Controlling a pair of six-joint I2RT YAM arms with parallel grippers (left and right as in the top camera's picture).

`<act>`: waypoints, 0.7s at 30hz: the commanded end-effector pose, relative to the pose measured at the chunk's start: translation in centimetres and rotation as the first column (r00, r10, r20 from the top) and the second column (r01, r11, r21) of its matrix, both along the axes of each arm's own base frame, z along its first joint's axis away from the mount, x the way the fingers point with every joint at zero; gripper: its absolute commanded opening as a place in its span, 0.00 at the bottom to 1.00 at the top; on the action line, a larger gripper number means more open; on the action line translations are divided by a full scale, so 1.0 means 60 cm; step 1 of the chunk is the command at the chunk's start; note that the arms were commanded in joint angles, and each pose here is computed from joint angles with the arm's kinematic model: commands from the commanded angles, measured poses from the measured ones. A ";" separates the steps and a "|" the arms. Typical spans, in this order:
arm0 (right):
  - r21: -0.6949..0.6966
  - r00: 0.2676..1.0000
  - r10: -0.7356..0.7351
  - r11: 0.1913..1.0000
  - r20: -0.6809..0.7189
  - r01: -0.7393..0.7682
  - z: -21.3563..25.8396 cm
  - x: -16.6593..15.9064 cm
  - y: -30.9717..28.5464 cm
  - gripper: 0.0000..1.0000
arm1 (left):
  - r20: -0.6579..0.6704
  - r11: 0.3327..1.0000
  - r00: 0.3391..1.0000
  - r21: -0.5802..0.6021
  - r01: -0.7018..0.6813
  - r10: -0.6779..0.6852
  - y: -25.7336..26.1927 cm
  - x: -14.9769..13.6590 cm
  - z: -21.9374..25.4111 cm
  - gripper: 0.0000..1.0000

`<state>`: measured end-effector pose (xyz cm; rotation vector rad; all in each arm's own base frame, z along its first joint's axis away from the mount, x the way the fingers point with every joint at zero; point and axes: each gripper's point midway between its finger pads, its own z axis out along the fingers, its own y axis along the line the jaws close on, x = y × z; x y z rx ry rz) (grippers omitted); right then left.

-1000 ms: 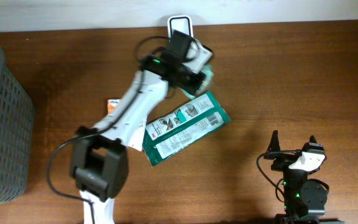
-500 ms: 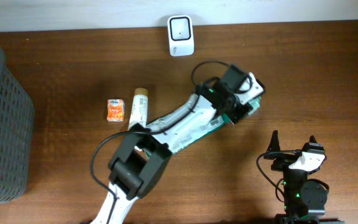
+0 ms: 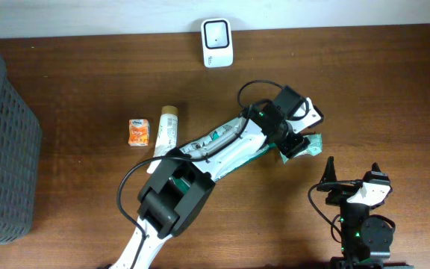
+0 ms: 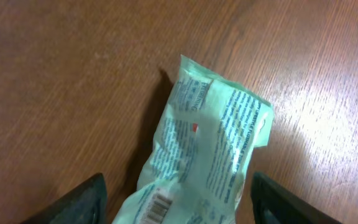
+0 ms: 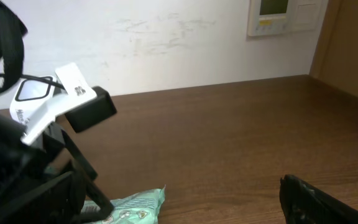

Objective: Scan the item barcode
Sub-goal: 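Carry the pack toward the scanner and lower it onto the table, then return the left gripper to the basket and reach inside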

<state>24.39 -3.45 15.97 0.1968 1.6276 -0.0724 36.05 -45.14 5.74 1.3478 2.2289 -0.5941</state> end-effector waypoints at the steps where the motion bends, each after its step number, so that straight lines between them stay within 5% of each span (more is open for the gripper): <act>1: 0.002 1.000 -0.023 1.000 -0.003 0.023 -0.004 -0.002 -0.007 0.98 | 0.084 0.994 0.994 -0.079 -0.070 0.077 0.038 0.076 0.129 0.69; 11: 0.002 1.000 -0.023 1.000 -0.003 0.023 -0.004 -0.002 -0.007 0.99 | 0.256 0.899 0.867 -0.218 -0.379 0.428 0.323 0.200 0.479 0.64; 15: 0.002 1.000 -0.023 1.000 -0.003 0.023 -0.004 -0.002 -0.007 0.98 | 0.342 0.756 0.675 -0.247 -0.606 0.653 0.525 0.210 0.586 0.64; 21: 0.002 1.000 -0.023 1.000 -0.003 0.023 -0.004 -0.002 -0.007 0.98 | 0.280 0.459 0.391 -0.240 -0.855 0.876 0.785 0.177 0.607 0.63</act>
